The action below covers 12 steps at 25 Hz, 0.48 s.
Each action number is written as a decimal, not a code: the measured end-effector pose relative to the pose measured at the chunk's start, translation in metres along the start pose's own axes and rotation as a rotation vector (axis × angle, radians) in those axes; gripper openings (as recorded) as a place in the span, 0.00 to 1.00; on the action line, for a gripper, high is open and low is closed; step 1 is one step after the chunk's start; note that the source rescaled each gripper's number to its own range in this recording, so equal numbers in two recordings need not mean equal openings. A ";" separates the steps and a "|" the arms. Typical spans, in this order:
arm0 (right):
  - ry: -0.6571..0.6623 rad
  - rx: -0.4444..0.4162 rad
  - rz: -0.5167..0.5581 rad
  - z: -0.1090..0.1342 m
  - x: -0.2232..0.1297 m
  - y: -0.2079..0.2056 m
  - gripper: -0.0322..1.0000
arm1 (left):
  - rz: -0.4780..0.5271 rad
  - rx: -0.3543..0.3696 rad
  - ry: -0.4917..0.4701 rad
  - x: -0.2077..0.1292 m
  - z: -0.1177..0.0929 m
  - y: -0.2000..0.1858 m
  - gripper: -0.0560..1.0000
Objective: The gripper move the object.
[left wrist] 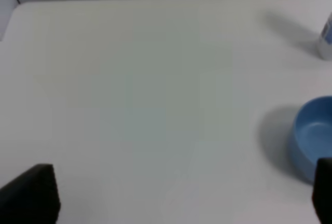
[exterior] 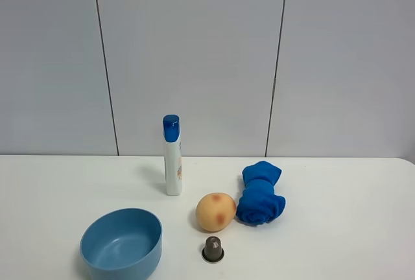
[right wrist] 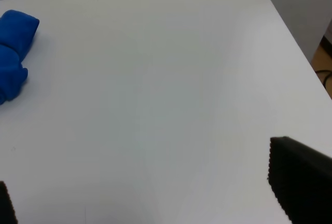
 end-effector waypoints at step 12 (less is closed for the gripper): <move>0.000 0.000 0.000 0.000 0.000 0.000 1.00 | -0.036 0.004 -0.163 -0.031 -0.001 0.002 1.00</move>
Point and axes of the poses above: a point on each arm's last joint axis where the gripper is mounted, y pointing out along that axis toward the gripper, z along the wrist's bending axis when the last joint is at zero, x = y × z, the point moved 6 cm from there along y, pointing out along that axis toward the gripper, and after that the axes turned 5 degrees about -y, right-handed, at the moved point
